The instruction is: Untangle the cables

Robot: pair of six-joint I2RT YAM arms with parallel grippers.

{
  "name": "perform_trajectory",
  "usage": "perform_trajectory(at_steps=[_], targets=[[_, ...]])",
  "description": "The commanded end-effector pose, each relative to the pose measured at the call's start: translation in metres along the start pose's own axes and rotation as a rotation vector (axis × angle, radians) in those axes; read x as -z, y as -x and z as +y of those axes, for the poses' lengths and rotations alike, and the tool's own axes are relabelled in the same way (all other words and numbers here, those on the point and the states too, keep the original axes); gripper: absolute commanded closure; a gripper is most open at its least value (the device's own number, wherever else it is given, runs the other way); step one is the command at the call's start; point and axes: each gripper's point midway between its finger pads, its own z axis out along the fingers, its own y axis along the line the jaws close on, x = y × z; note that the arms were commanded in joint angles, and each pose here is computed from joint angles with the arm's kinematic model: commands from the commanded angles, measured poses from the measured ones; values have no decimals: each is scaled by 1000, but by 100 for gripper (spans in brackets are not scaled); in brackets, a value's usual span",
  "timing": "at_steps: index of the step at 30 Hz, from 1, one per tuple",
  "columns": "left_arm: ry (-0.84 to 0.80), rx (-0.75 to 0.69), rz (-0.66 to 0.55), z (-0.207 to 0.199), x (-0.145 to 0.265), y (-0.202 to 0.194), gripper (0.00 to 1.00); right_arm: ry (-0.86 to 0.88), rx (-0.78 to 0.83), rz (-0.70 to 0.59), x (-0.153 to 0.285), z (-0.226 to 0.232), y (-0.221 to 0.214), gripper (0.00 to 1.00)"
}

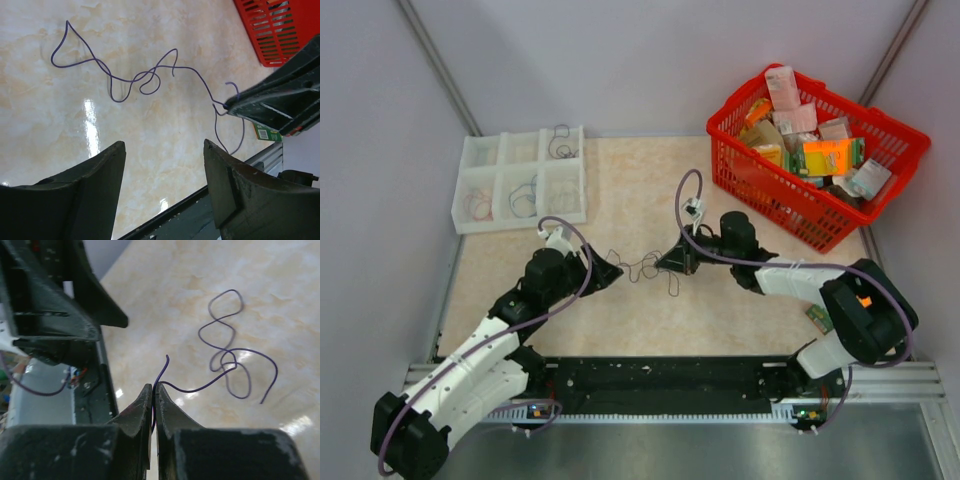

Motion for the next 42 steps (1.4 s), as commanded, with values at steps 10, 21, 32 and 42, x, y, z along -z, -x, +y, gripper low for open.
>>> perform_trajectory(at_steps=[10, 21, 32, 42], targets=[[-16, -71, -97, -11, 16, 22, 33, 137, -130, -2, -14, 38, 7, 81], [-8, -108, -12, -11, -1, 10, 16, -395, 22, 76, -1, -25, -2, 36], [267, -639, 347, -5, -58, -42, 19, -609, -78, -361, 101, -76, 32, 33], [468, -949, 542, 21, -96, -82, 11, -651, -38, -497, 134, -72, 44, 28]])
